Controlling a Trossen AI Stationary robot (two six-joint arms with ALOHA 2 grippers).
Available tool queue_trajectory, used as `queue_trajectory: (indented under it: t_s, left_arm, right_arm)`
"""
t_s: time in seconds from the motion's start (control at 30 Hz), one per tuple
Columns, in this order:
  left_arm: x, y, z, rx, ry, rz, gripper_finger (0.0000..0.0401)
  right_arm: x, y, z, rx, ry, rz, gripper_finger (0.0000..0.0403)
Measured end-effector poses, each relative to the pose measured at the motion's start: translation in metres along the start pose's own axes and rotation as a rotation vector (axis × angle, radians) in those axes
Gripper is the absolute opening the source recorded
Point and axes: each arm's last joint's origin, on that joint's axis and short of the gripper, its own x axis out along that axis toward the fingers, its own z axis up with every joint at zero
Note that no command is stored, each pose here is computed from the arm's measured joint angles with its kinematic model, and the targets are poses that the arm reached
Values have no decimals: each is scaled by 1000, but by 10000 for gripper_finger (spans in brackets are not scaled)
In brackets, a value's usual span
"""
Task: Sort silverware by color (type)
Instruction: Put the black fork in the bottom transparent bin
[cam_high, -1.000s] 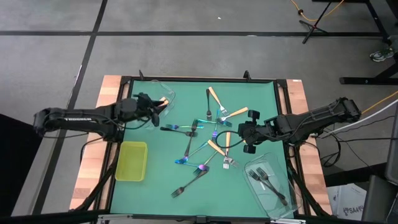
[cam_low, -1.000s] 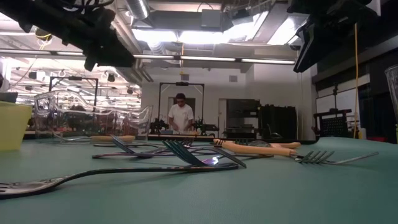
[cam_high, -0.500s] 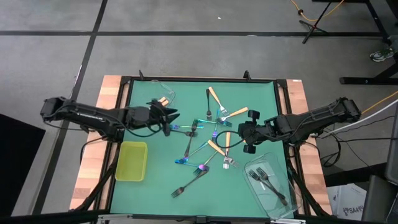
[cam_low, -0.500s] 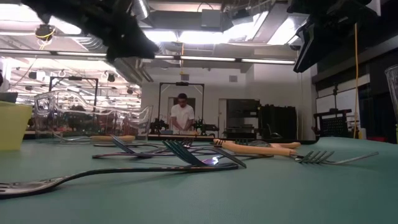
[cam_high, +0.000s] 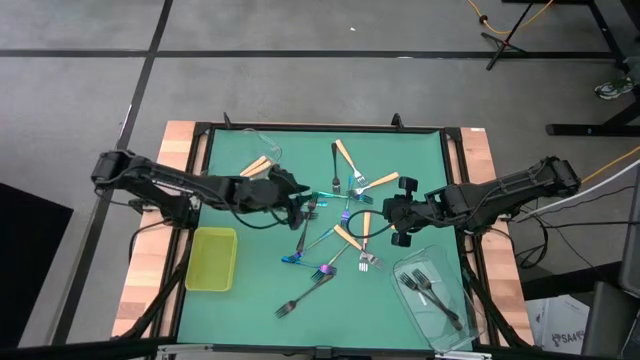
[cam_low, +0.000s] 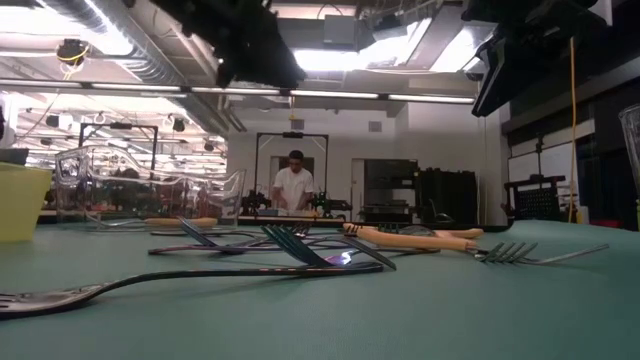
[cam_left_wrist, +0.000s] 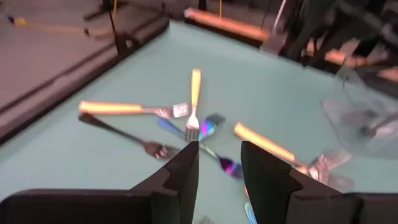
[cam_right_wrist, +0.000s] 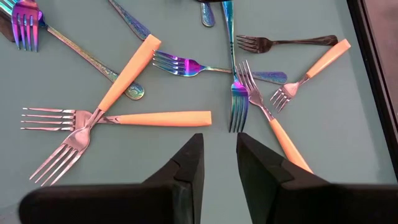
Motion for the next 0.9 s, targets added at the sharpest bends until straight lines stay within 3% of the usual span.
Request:
queue_trajectory:
  t_s: [0.27,0.57,0.9]
  left_arm:
    - [29,-15,-8,-61,211,21,114]
    - [52,-18,-43,-166,442,51,114]
    - [72,-19,-72,-167,574,75,114]
  right_arm:
    - [0,0,0,0,0,0,85]
    - [0,0,0,0,-1,0,85]
    - [0,1,2,9,-23,5,85]
